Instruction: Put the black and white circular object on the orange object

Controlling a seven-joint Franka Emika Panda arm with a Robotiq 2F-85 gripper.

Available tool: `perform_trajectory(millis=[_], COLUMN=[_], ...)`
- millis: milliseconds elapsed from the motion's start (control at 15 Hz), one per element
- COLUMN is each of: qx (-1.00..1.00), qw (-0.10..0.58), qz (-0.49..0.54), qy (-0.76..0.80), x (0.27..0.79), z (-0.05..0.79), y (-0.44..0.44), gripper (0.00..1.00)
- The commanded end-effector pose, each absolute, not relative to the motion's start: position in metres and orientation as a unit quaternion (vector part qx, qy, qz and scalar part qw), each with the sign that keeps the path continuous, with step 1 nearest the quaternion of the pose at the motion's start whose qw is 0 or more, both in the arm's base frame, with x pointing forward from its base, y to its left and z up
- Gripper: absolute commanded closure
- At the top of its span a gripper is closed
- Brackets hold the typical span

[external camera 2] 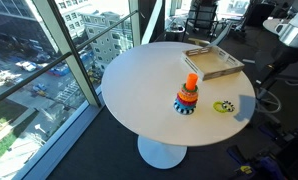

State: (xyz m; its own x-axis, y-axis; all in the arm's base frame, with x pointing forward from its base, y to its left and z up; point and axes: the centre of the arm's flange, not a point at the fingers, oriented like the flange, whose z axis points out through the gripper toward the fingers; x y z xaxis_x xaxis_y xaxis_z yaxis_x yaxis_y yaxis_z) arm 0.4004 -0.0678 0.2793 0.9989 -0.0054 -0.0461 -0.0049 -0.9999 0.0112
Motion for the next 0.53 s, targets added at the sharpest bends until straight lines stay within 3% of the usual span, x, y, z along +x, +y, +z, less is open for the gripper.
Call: perform_trajectory(millis=[0, 467], qx=[1.000, 0.999], qw=[0.006, -0.009], qz=[-0.024, -0.040], qy=[-0.002, -0.016], x=[0.403, 0.412], z=[0.278, 0.254], y=[-0.067, -0.071], gripper=[0.00, 0.00])
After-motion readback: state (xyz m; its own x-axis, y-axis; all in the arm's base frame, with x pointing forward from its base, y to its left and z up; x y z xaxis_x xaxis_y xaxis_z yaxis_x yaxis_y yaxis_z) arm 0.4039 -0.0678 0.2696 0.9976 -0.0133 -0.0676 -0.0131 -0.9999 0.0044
